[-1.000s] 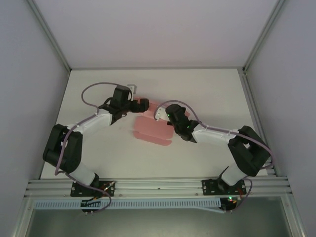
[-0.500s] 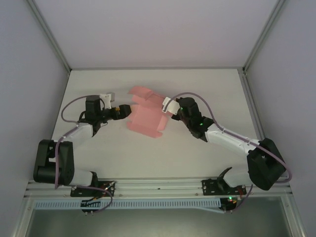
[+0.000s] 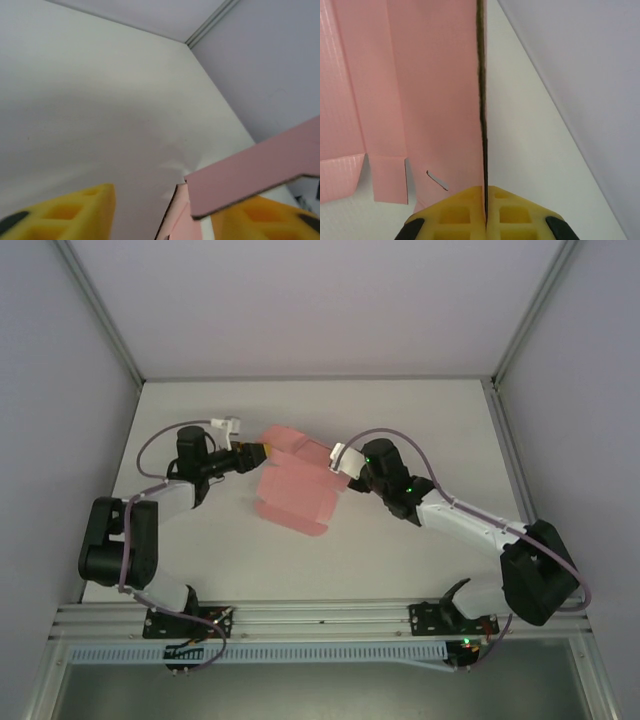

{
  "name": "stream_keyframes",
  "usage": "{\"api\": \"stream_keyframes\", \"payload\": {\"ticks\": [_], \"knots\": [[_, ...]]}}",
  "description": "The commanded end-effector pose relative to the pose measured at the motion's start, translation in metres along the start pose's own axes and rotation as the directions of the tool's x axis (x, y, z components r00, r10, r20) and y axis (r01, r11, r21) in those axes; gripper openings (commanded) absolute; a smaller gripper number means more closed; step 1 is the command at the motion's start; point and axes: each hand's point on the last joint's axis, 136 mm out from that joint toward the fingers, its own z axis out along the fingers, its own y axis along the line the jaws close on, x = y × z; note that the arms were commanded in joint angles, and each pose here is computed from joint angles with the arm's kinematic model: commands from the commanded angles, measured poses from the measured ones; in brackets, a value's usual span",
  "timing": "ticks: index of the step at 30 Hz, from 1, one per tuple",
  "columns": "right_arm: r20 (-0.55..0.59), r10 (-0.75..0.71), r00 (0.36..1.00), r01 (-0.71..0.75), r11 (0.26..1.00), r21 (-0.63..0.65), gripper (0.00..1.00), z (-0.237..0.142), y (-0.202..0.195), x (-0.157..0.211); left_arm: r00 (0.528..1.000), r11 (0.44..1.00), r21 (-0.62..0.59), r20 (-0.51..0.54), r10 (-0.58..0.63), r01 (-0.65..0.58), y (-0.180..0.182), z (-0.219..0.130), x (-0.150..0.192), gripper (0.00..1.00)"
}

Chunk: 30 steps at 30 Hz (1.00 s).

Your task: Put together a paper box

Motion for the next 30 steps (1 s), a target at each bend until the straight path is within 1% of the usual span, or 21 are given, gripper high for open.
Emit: {"api": "stream_keyframes", "payload": {"ticks": [1,9,11,13,16,19,21,23,25,27,29,30], "knots": [[0.015,0.051,0.999,-0.051,0.999,0.002,0.02,0.0,-0.011,-0.011,0.996,0.995,0.057,0.033,0.077,-0.079,-0.012,0.001,-0.012,0.34],[0.023,0.088,0.996,-0.088,0.996,-0.011,0.02,0.001,-0.015,-0.013,0.998,0.997,0.046,0.009,0.067,-0.067,-0.008,0.002,-0.002,0.34],[0.014,0.093,0.996,-0.093,0.996,-0.016,0.02,0.001,-0.015,-0.011,0.997,0.996,0.051,0.008,0.074,-0.075,-0.009,0.001,-0.002,0.28],[0.007,0.095,0.995,-0.095,0.995,-0.019,0.01,0.002,-0.015,-0.01,0.996,0.994,0.061,0.009,0.089,-0.09,-0.013,0.001,-0.002,0.18],[0.005,0.107,0.994,-0.107,0.994,-0.019,0.01,0.003,-0.016,-0.01,0.992,0.99,0.077,-0.005,0.123,-0.122,-0.02,0.004,0.001,0.18],[0.008,0.122,0.992,-0.122,0.992,-0.021,0.01,0.002,-0.017,-0.012,0.991,0.988,0.082,-0.026,0.131,-0.128,-0.022,0.008,0.006,0.16],[-0.005,0.127,0.992,-0.127,0.991,-0.027,0.01,0.003,-0.017,-0.011,0.99,0.987,0.092,-0.031,0.137,-0.133,-0.026,0.01,0.008,0.04],[-0.033,0.129,0.991,-0.13,0.99,-0.047,0.0,0.005,-0.015,-0.009,0.986,0.982,0.096,-0.03,0.163,-0.16,-0.033,0.012,0.008,0.0],[-0.047,0.13,0.99,-0.133,0.989,-0.062,0.0,0.007,-0.012,-0.008,0.977,0.978,0.041,-0.046,0.208,-0.206,-0.036,0.017,0.01,0.0],[-0.047,0.132,0.99,-0.135,0.989,-0.063,0.0,0.008,-0.011,-0.007,0.952,0.953,-0.071,-0.109,0.286,-0.294,-0.035,0.025,0.017,0.0],[-0.035,0.13,0.991,-0.132,0.989,-0.069,0.0,0.008,-0.009,-0.01,0.91,0.899,-0.175,-0.187,0.371,-0.402,-0.037,0.034,0.027,0.0],[-0.028,0.129,0.991,-0.131,0.988,-0.079,0.0,0.007,-0.007,-0.011,0.891,0.875,-0.201,-0.215,0.4,-0.441,-0.039,0.038,0.032,0.0]]}}
